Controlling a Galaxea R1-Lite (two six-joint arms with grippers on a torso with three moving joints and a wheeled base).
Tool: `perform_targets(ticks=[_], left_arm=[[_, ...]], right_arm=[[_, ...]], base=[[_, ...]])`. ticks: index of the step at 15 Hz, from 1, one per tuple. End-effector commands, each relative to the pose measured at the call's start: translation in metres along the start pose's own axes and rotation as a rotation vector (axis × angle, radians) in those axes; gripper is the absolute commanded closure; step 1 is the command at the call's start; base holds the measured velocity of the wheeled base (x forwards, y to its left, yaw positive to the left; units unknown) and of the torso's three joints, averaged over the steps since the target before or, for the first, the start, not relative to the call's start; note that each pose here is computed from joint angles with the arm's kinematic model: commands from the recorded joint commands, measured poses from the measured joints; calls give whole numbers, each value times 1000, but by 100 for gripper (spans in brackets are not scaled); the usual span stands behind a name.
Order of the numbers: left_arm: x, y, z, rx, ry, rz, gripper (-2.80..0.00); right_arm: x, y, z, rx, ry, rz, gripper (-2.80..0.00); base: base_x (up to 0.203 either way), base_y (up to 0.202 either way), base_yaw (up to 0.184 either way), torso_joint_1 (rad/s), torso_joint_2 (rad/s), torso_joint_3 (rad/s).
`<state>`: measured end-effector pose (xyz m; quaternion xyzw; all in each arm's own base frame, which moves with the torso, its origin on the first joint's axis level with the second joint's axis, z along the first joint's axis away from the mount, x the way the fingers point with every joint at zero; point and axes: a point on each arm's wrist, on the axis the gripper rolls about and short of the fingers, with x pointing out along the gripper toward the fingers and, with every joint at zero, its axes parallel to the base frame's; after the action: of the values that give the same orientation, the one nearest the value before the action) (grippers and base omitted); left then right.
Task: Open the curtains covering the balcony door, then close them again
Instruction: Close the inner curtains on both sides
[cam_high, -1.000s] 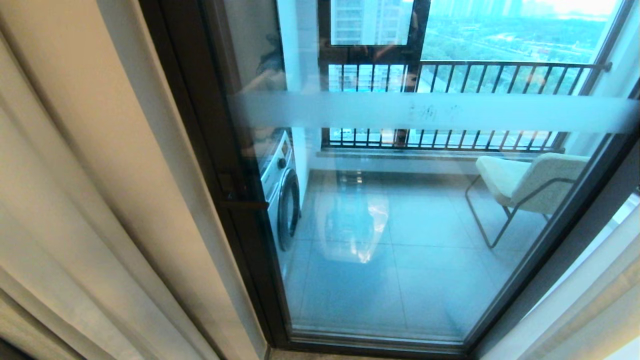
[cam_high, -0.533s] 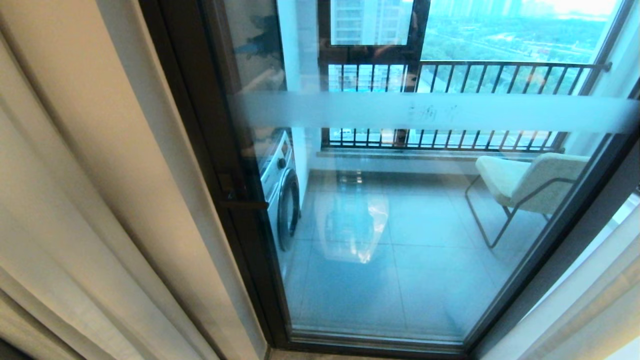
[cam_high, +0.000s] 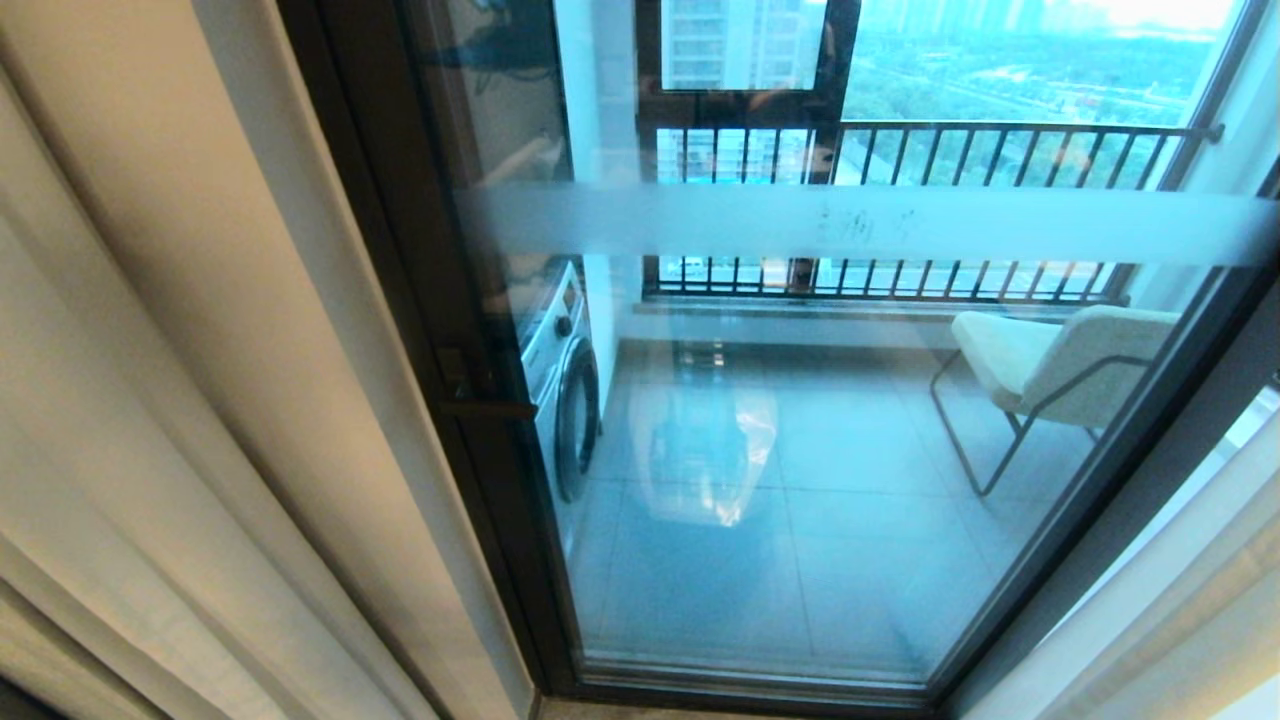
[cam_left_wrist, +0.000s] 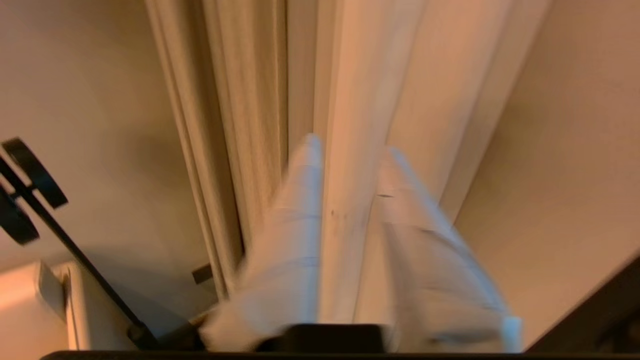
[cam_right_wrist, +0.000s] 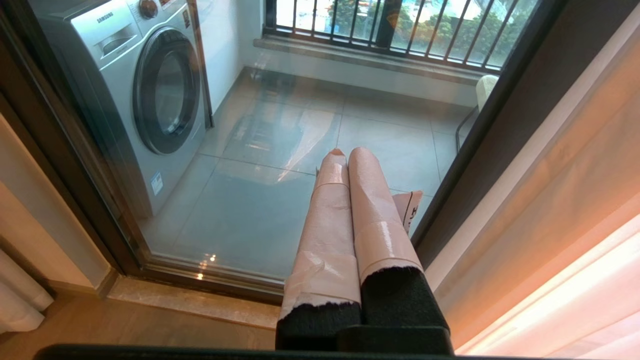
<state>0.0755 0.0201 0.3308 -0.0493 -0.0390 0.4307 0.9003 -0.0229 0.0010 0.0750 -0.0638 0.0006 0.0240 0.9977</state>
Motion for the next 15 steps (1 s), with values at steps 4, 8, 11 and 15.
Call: perform_targets(ticks=[4, 8, 11, 15], left_arm=[[38, -21, 7, 22, 24, 146, -280], [60, -18, 18, 5, 1, 264, -280], [73, -25, 24, -40, -2, 252, -280], [82, -30, 30, -55, 7, 137, -280]], right_arm=[[0, 0, 0, -1, 0, 1, 0], [0, 0, 0, -1, 0, 1, 0], [0, 0, 0, -1, 0, 1, 0], [0, 0, 0, -1, 0, 1, 0]], base=[[0, 0, 0, 0, 0, 0], [0, 0, 0, 0, 0, 0], [0, 0, 0, 0, 0, 0], [0, 0, 0, 0, 0, 0]])
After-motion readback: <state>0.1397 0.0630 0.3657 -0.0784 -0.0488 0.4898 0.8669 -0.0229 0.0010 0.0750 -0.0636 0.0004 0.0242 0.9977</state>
